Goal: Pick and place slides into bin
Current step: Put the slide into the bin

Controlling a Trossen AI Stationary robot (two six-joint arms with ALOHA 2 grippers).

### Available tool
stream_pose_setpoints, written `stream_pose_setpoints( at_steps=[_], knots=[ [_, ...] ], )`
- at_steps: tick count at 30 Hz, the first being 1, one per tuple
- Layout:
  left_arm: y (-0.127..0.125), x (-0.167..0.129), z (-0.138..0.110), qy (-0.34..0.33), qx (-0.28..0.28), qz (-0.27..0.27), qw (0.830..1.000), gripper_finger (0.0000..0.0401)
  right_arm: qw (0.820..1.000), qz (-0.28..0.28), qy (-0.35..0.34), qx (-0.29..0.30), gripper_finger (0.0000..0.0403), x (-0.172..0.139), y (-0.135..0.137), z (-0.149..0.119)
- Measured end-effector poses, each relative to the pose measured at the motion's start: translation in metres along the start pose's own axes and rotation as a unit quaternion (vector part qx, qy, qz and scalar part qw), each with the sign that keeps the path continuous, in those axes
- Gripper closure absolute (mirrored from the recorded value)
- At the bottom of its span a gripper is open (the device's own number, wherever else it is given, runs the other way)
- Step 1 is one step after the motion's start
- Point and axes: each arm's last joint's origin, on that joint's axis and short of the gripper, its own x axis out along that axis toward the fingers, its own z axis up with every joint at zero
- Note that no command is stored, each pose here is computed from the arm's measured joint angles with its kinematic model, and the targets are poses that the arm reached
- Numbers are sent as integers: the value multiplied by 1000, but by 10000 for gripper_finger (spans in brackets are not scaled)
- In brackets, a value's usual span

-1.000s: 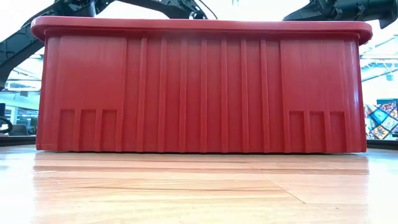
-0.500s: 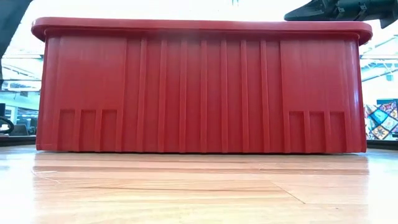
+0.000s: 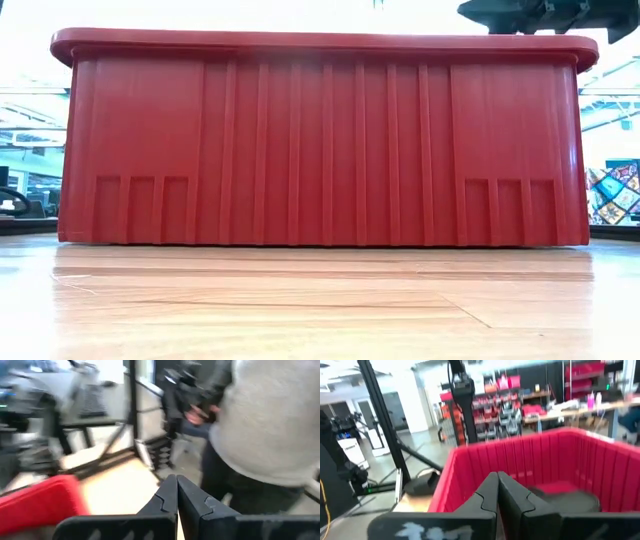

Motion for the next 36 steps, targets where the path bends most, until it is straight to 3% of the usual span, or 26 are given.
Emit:
stream_pose_setpoints(
  at_steps=[5,10,15,21,25,28,30,33,36],
  knots=[
    [0,38,-36,80,-41,-62,994,401,998,10,-60,-23,403,-1,2,12],
    [-21,-4,-67,78,-59,-80,992,401,994,-8,-110,-26,403,-2,3,21],
    [-41,-31,-117,89,-100,-63,989,401,992,-31,-120,-14,403,-3,2,22],
    [-68,-53,-177,15,-137,-64,988,401,992,-26,-120,21,403,-3,2,22],
    [-72,-45,-229,-26,-226,-45,973,401,992,-24,-120,26,403,-3,2,22],
    [-80,-43,-249,-122,-254,-60,958,401,992,-23,-122,25,403,-4,3,22],
    [-84,-39,-263,-146,-285,-75,944,401,992,-22,-124,25,403,-4,3,23],
    [-89,-31,-282,-128,-339,-72,929,401,992,-21,-124,29,403,-5,3,23],
    [-96,-25,-289,-115,-337,-66,932,401,992,-20,-122,29,403,-5,3,23]
  ],
)
